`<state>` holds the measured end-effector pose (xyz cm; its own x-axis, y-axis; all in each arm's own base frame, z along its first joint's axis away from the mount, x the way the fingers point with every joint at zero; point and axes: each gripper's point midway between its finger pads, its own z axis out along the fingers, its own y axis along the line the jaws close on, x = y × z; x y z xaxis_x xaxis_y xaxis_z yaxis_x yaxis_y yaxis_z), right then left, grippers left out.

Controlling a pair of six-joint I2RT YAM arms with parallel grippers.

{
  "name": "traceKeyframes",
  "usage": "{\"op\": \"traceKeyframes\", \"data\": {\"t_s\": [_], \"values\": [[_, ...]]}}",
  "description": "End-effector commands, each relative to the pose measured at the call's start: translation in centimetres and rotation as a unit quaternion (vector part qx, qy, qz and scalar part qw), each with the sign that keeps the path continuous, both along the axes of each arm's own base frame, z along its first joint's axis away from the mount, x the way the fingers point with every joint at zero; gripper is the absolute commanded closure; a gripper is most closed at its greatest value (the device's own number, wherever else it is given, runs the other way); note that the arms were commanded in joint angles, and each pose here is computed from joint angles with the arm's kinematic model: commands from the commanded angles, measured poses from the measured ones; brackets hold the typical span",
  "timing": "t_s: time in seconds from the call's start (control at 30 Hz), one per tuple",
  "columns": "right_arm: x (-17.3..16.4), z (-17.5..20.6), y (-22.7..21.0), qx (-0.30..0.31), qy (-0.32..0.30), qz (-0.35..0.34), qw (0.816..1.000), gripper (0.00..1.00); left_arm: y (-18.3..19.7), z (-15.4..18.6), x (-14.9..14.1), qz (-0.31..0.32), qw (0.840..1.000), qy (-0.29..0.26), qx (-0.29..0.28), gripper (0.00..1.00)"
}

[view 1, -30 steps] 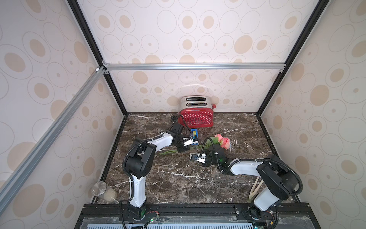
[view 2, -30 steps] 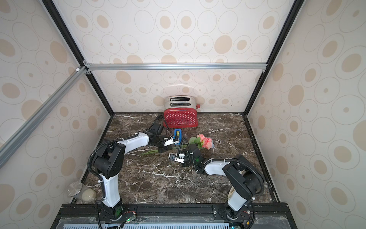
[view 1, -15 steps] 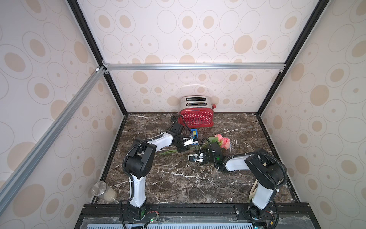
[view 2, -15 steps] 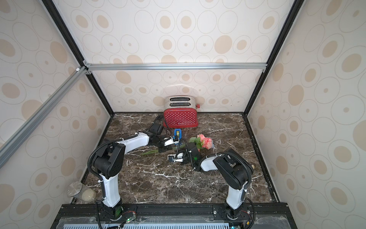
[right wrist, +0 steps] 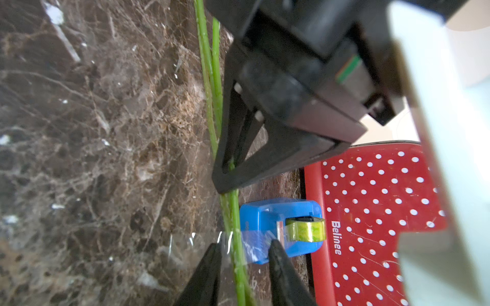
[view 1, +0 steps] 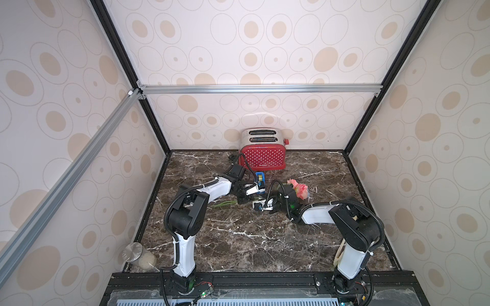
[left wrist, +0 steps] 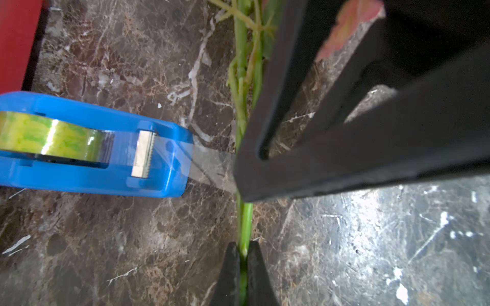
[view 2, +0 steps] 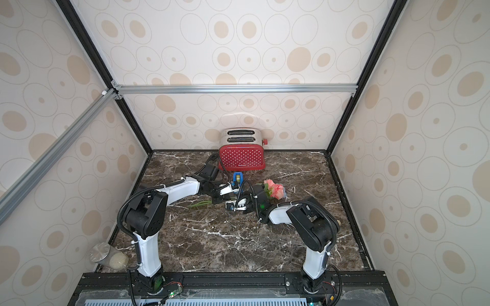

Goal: Wrap bouquets with tape
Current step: Wrap the tape around the bouquet.

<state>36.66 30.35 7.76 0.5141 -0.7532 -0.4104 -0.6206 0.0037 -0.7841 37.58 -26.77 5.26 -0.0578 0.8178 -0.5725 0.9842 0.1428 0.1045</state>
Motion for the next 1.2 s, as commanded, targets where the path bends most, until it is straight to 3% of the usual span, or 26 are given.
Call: {"op": "traceKeyframes", "data": {"t_s": [0.0, 0.4, 0.63, 0.8, 0.97, 1.03, 1.17], "values": [[0.0, -1.1, 0.1, -0.022, 0.009, 0.015, 1.000, 0.67, -0.6, 2.1, 0.3, -0.017, 1.000, -0.016, -0.019, 1.00], [0.9, -2.4, 0.1, -0.046, 0.009, 0.014, 0.999, 0.67, -0.8, 2.7, 0.3, -0.018, 0.999, -0.016, -0.026, 1.00], [2.1, -2.3, 0.2, -0.051, -0.017, 0.003, 0.999, 0.72, -0.8, 2.9, 0.2, -0.018, 0.999, -0.016, -0.027, 1.00], [2.8, -2.3, 0.0, -0.061, -0.040, -0.004, 0.997, 0.81, -0.7, 2.9, 0.2, -0.018, 0.999, -0.015, -0.026, 1.00], [2.6, -2.1, -0.1, -0.075, -0.057, 0.007, 0.996, 1.00, -0.8, 2.9, -0.1, -0.019, 0.999, -0.006, -0.026, 1.00], [2.6, -1.7, -0.1, -0.075, -0.071, 0.010, 0.995, 1.00, -0.8, 2.8, -0.4, -0.023, 0.999, -0.001, -0.027, 0.96], [2.4, -1.0, 0.0, -0.084, -0.096, 0.026, 0.991, 1.00, -0.2, 2.5, -0.3, -0.023, 1.000, -0.001, -0.012, 0.73]]}}
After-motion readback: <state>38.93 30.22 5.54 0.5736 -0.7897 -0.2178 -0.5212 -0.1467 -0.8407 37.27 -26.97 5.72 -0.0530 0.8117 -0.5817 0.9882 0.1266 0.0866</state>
